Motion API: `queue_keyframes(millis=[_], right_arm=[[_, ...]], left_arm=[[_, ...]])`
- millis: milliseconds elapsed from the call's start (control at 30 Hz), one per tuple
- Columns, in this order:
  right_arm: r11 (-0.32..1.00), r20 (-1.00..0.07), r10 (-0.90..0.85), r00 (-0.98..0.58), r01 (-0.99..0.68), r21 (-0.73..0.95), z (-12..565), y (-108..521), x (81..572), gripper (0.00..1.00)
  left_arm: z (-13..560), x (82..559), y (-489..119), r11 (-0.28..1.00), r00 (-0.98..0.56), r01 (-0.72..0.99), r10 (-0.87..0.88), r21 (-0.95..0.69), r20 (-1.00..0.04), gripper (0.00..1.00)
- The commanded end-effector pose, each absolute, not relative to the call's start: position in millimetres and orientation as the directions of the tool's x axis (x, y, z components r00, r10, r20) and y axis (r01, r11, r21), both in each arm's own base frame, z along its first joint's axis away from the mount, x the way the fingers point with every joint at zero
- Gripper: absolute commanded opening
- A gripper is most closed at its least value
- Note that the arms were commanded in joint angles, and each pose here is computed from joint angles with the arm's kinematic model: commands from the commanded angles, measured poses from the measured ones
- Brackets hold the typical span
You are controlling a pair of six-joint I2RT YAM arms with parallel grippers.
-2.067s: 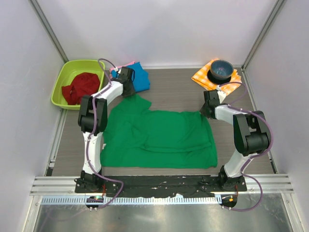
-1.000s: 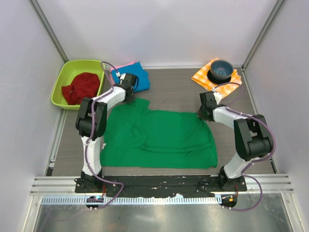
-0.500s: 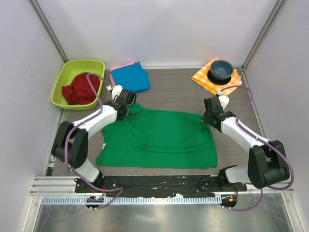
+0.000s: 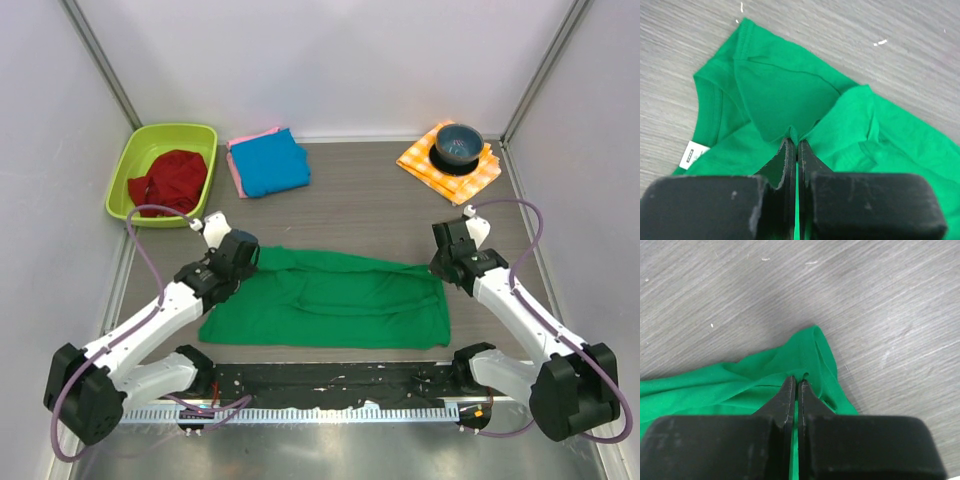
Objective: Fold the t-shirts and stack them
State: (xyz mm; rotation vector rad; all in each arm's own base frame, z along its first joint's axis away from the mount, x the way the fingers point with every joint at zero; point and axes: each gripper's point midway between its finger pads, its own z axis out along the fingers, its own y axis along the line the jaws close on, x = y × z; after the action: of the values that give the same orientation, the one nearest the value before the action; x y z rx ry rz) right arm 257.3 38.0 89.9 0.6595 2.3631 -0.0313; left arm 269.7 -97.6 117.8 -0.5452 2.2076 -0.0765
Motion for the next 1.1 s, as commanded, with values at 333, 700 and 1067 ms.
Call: queue_keyframes(millis=[333,700,1067], right_arm=[[0.861,-0.571,0.443,-0.691,0.505,0.056,85.2,34.8,223.3,0.01],[0.804,-0.593,0.486,-0.642,0.594,0.016,97.1,21.2,209.2,0.01],[0.83,-0.53,0.485,-0.696,0.557,0.029,88.7,38.1,182.1,0.27]], left_arm=[[127.1,199.2,-99.1,0.863,-0.522,-0.378,-0.497,-0.334,-0.693,0.0],[146.9,174.9,-59.9,0.83,-0.452,-0.427,-0.54,-0.359,-0.71,0.0],[136.5,168.6,-58.8,0.844,-0.49,-0.424,-0.519,-0.329,-0.7,0.31]])
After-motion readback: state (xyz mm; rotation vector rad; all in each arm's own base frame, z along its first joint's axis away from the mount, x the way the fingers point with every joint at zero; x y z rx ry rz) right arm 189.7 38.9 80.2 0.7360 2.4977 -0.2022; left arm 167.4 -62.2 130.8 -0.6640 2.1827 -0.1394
